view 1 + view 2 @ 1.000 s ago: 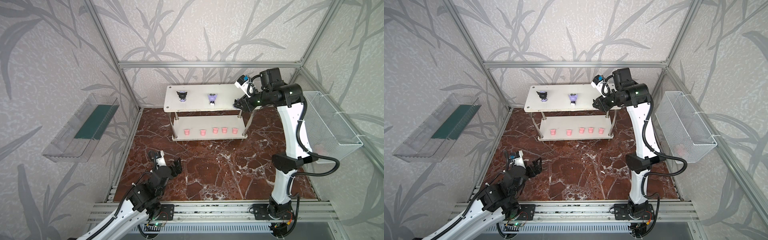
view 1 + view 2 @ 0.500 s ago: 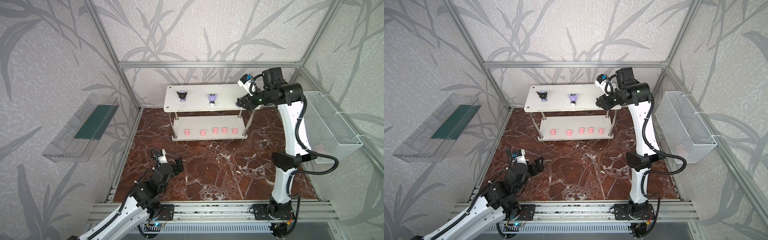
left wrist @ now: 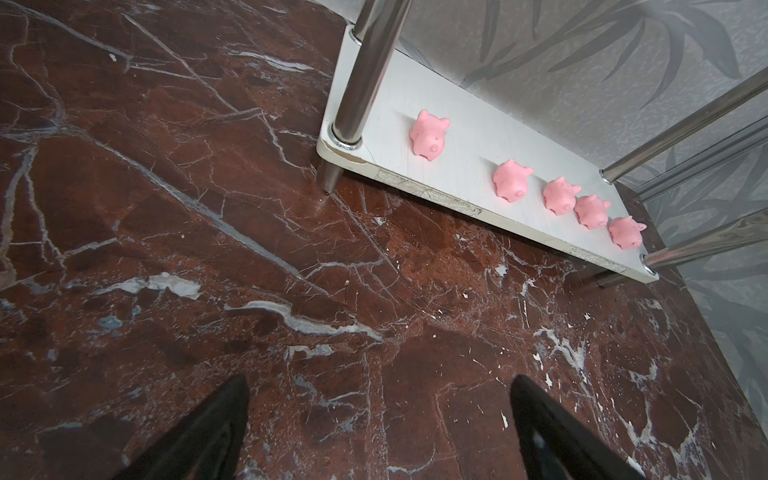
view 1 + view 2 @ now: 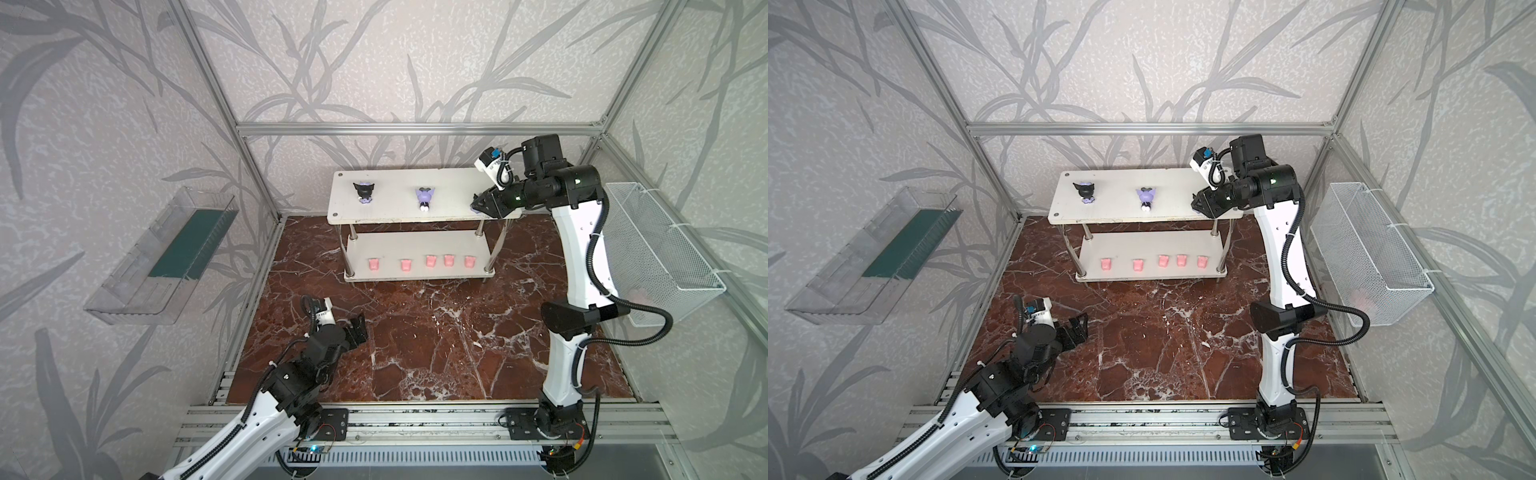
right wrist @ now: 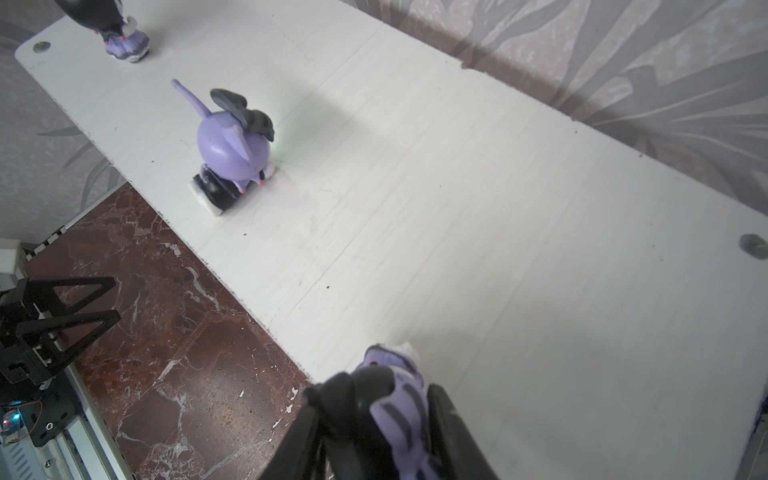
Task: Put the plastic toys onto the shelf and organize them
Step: 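Lower the figure onto the top board's far end with the right gripper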
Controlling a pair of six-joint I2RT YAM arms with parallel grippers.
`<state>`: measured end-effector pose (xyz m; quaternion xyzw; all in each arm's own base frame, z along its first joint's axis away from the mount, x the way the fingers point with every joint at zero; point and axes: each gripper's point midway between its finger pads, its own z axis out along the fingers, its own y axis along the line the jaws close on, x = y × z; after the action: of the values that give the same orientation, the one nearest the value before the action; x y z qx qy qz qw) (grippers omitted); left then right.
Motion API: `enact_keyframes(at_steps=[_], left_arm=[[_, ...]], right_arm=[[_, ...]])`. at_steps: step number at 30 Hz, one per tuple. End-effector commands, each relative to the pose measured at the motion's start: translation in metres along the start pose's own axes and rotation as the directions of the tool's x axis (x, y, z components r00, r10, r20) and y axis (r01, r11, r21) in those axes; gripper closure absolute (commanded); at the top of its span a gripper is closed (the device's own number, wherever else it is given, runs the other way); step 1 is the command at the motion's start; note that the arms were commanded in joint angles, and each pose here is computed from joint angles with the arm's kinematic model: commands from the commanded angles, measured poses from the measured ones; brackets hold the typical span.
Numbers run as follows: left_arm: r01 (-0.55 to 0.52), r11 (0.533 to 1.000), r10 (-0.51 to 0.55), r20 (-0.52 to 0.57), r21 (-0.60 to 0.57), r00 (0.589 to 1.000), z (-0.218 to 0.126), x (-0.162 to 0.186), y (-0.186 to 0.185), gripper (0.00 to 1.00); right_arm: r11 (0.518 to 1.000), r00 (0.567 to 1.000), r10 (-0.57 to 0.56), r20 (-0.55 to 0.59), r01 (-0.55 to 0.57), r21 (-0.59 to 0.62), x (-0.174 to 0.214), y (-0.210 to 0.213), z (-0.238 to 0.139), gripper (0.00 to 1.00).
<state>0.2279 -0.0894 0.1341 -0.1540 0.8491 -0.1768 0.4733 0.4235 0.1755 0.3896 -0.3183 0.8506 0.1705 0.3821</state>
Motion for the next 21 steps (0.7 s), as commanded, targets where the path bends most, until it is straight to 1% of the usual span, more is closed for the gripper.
enact_keyframes(at_steps=[1, 9, 21], left_arm=[[0.02, 1.0, -0.02, -0.001, -0.004, 1.0, 0.0023, 0.0028, 0.0036, 0.04], [0.028, 1.0, -0.028, -0.007, -0.003, 1.0, 0.0039, 0.0038, 0.0044, 0.04], [0.042, 0.999, -0.042, -0.01, 0.007, 0.999, 0.005, 0.0053, 0.0043, 0.04]], right_arm=[[1.0, 1.0, 0.007, 0.005, -0.007, 0.019, -0.0023, -0.0085, 0.007, 0.69], [1.0, 1.0, 0.02, -0.005, -0.02, 0.018, -0.0005, -0.0124, 0.0154, 0.66], [1.0, 1.0, 0.026, 0.002, -0.026, 0.017, -0.0018, -0.0119, 0.0138, 0.61]])
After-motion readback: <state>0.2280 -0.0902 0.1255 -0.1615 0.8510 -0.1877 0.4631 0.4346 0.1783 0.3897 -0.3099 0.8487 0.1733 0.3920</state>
